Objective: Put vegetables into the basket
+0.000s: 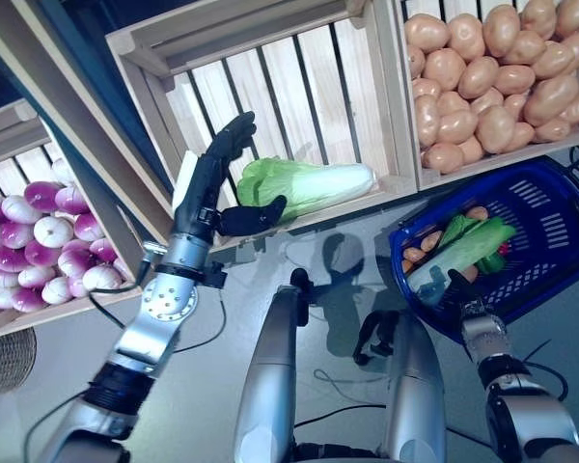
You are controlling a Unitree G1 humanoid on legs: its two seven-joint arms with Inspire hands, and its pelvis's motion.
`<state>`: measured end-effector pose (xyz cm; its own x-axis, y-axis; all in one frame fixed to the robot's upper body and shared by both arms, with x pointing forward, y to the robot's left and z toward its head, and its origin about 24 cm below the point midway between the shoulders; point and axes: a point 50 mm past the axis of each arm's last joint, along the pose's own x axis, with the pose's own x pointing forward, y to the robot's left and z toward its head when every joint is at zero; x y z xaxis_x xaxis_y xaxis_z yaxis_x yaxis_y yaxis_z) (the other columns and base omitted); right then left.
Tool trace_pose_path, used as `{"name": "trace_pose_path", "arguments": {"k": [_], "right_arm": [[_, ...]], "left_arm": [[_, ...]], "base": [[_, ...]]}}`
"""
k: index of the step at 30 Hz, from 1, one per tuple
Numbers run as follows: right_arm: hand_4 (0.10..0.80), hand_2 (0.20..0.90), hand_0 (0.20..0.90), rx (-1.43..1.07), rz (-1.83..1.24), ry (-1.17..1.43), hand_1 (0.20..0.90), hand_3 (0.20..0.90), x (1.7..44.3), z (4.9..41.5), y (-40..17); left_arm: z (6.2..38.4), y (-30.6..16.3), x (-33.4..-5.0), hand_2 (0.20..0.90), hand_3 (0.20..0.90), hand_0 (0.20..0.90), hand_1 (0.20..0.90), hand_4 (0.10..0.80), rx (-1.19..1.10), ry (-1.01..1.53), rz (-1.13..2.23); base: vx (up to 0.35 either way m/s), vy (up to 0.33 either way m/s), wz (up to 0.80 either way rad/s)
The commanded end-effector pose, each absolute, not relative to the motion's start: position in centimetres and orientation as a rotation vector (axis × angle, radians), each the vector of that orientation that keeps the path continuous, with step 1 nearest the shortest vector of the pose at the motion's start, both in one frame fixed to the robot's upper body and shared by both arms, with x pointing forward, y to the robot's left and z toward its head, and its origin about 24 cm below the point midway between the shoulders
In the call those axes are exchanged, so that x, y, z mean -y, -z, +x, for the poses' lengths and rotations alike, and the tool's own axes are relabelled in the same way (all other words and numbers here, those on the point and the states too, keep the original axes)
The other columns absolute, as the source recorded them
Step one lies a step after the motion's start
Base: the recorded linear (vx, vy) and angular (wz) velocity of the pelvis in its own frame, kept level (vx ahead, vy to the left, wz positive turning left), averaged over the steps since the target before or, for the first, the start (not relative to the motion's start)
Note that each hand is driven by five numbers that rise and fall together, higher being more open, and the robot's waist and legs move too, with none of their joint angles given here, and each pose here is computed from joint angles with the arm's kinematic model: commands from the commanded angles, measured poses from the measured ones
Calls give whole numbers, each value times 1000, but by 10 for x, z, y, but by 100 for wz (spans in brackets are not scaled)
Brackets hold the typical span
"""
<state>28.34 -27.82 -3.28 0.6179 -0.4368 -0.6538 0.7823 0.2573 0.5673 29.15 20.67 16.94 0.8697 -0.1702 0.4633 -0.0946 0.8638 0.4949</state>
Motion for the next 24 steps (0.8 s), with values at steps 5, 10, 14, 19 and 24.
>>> {"name": "trace_pose_path", "arguments": {"k": [5, 10, 14, 19, 24], "right_arm": [[800, 900, 900, -226, 1055, 800, 900, 900, 278, 242, 52], [800, 900, 900, -218, 986, 743, 900, 900, 275, 235, 52], [800, 900, 900, -275, 927, 677, 900, 900, 268, 236, 55], [800, 900, 900, -297, 926, 652, 900, 900, 268, 235, 59], [800, 900, 900, -268, 921, 589, 900, 900, 268, 243, 53]], "left_arm": [[290, -230, -218, 900, 900, 900, 900, 800, 752, -147, 713], [307, -231, -231, 900, 900, 900, 900, 800, 648, -200, 888], [322, -230, -227, 900, 900, 900, 900, 800, 602, -168, 996], [337, -229, -222, 900, 900, 900, 900, 800, 540, -112, 1072], [350, -216, -215, 900, 900, 900, 900, 800, 414, -20, 1103]], "base": [[-10, 54, -15], [-37, 35, -11], [-19, 10, -6], [-16, 0, -4], [-7, 16, -4]]}}
